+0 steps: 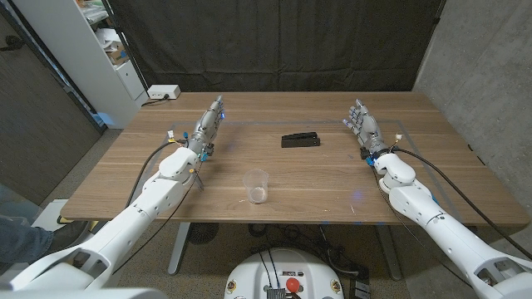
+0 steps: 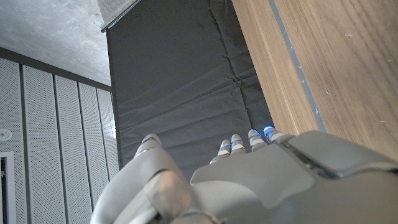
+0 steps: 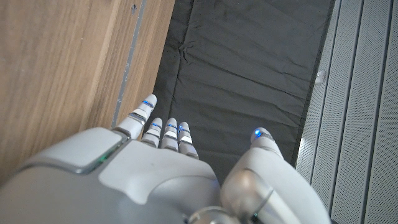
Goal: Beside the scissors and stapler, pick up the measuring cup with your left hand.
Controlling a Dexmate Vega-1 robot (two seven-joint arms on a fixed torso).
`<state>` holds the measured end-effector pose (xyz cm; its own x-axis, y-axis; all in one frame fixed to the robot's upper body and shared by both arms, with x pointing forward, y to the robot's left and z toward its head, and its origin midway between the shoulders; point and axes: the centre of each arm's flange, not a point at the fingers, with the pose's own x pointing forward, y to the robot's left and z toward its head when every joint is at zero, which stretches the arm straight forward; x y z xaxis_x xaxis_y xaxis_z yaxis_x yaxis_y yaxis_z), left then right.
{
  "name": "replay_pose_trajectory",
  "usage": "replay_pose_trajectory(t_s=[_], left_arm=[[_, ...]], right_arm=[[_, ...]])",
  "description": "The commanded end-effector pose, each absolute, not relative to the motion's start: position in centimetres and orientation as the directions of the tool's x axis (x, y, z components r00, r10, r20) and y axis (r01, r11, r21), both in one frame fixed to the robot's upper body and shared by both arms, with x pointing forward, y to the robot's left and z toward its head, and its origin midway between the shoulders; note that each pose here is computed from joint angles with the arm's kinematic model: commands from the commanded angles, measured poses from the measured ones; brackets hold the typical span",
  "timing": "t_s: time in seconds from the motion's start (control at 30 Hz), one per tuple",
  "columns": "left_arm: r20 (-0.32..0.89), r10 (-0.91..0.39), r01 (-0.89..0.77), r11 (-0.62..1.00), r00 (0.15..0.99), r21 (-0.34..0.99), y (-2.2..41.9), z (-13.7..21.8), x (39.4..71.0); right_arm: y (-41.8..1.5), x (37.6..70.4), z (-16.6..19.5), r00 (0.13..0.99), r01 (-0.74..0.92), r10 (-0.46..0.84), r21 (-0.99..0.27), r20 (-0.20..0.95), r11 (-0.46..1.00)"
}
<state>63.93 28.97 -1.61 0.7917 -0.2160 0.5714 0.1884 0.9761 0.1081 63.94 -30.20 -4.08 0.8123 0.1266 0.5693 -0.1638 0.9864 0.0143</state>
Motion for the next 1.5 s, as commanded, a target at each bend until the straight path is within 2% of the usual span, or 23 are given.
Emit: replay_pose_trajectory(t_s=[0.03, 0.9, 1.1, 1.5], left_arm=[[0.587, -0.227, 0.176, 0.974, 0.777, 0.144, 29.3, -2.1, 62.5], [0.632, -0.238, 0.157, 0.971, 0.738, 0.182, 29.3, -3.2, 59.6], [0.677, -0.217, 0.156, 0.976, 0.703, 0.151, 29.1, -3.9, 59.1], [0.661, -0.219, 0.129, 0.975, 0.718, 0.182, 29.8, -4.4, 58.6]], right_arm=[[-30.5, 63.1, -4.5, 0.808, -0.149, 0.109, 0.022, 0.579, 0.989], [-31.0, 62.3, -4.8, 0.801, -0.114, 0.071, 0.034, 0.594, 0.993], [-31.0, 62.3, -4.8, 0.802, -0.103, 0.061, 0.037, 0.594, 0.994], [-30.5, 62.7, -4.7, 0.807, -0.108, 0.067, 0.035, 0.587, 0.994]])
